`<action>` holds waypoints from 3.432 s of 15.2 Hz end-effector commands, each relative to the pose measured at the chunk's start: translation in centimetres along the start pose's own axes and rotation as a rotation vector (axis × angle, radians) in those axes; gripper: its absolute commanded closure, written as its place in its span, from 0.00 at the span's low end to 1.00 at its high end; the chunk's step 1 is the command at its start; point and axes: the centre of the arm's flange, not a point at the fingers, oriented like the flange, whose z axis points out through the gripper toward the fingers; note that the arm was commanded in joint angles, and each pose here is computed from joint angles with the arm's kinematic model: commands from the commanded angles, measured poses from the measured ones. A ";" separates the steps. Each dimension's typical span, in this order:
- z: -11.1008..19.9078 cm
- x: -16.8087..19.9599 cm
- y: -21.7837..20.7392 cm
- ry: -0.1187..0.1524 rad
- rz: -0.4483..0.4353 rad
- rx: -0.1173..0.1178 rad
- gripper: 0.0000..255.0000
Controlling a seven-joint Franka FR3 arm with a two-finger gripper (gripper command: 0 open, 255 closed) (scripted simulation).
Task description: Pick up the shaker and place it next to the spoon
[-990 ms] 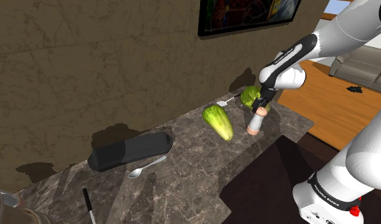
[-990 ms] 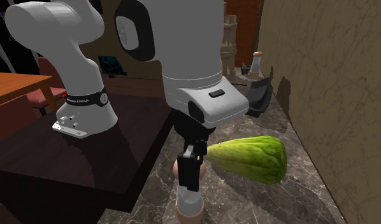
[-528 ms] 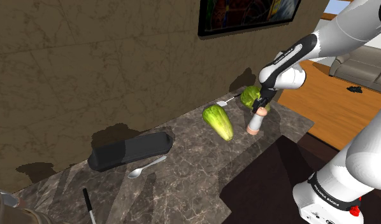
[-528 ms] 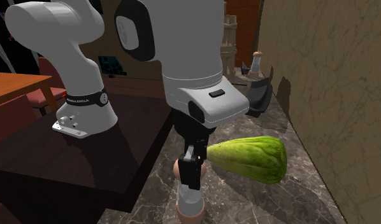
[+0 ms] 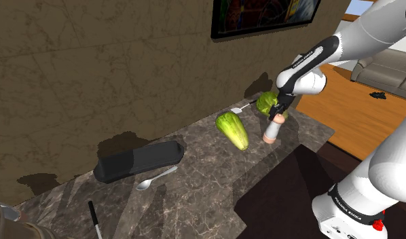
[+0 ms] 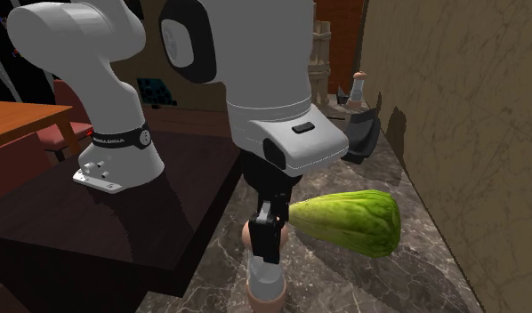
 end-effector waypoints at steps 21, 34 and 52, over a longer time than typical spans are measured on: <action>-11.3 0.7 -0.1 -0.001 0.000 0.000 1.00; -18.1 1.2 -0.1 -0.001 0.000 0.000 1.00; -25.8 1.9 -4.2 -0.001 0.000 0.000 1.00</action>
